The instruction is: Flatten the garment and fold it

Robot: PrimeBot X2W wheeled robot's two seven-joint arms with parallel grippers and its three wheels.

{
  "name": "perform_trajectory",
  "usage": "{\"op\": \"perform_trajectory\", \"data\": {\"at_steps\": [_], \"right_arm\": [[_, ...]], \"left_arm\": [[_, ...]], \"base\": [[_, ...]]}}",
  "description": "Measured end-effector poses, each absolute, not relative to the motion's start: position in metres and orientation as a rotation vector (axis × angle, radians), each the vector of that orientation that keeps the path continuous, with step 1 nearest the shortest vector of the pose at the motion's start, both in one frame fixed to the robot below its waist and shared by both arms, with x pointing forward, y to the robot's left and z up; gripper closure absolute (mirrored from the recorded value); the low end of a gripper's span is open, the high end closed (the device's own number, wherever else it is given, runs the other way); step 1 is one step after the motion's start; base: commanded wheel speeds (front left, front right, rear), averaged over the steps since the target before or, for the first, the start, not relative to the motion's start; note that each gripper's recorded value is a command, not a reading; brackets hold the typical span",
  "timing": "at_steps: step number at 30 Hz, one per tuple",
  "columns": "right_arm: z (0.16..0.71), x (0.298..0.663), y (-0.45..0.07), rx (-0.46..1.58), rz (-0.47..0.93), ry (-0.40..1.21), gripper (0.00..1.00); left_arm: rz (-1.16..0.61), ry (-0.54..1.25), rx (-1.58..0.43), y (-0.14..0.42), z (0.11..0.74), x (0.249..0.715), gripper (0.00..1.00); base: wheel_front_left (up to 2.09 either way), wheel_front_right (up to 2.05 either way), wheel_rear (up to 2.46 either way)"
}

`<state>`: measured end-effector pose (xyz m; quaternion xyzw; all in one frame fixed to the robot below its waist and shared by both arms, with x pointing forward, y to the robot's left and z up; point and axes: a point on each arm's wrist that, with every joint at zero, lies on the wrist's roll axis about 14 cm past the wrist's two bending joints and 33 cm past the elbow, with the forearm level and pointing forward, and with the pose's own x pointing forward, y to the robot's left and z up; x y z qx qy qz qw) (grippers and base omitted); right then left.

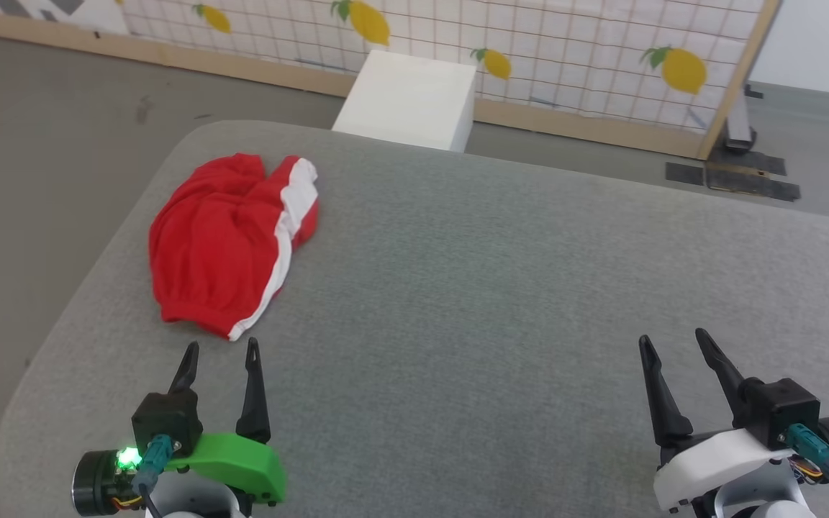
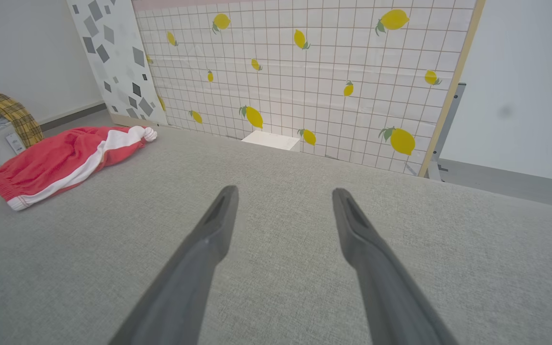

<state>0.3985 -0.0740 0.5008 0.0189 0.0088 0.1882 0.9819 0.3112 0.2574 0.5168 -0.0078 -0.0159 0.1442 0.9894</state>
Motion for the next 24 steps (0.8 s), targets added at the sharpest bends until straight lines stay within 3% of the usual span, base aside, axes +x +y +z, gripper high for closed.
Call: {"op": "perform_trajectory", "data": {"at_steps": [24], "right_arm": [[0.489, 0.401, -0.025, 0.073, 0.514, 0.038, 0.00]], "left_arm": [[0.450, -0.046, -0.033, 0.291, 0.512, 0.268, 0.00]], "base": [[0.00, 0.00, 0.00]]}}
